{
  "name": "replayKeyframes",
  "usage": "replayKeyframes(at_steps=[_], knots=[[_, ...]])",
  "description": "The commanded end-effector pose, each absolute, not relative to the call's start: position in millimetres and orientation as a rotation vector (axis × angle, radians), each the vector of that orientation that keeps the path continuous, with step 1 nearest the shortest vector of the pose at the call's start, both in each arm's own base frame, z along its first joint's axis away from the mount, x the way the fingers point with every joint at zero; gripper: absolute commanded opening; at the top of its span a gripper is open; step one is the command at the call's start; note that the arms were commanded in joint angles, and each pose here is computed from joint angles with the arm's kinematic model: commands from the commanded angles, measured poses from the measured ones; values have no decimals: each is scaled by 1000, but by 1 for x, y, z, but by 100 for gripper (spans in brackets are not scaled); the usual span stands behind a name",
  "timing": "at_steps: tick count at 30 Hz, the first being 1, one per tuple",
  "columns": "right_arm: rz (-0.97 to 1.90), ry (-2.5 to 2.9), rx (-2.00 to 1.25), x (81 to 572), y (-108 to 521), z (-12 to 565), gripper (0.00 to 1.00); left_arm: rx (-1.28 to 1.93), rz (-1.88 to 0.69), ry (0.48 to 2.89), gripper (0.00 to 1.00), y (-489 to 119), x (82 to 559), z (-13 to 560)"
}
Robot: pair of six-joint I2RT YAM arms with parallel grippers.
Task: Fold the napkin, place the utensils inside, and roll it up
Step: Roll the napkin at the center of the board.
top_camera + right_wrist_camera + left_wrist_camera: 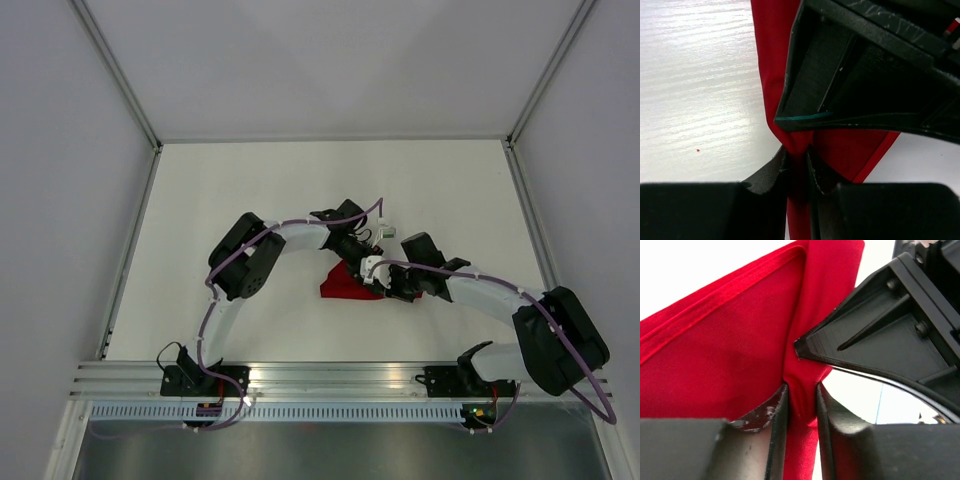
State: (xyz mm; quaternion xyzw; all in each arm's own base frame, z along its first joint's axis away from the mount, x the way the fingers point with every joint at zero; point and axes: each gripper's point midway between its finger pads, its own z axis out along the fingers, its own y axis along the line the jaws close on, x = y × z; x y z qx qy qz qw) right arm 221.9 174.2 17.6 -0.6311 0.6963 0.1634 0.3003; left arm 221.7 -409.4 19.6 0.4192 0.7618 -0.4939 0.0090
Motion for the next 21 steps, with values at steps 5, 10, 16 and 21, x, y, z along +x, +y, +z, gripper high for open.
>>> replayKeyframes(at_steps=[5, 10, 16, 21], knots=[[611, 1929, -1783, 209, 176, 19, 13, 1102, -1142, 2357, 44, -392, 283, 48], [778, 2015, -1830, 200, 170, 11, 12, 906, -1020, 2311, 46, -371, 320, 73], [944, 2133, -1827, 205, 165, 3, 11, 722, -930, 2203, 47, -338, 341, 101], [1119, 2203, -1800, 217, 163, -2, 11, 665, -875, 2074, 48, -324, 336, 122]])
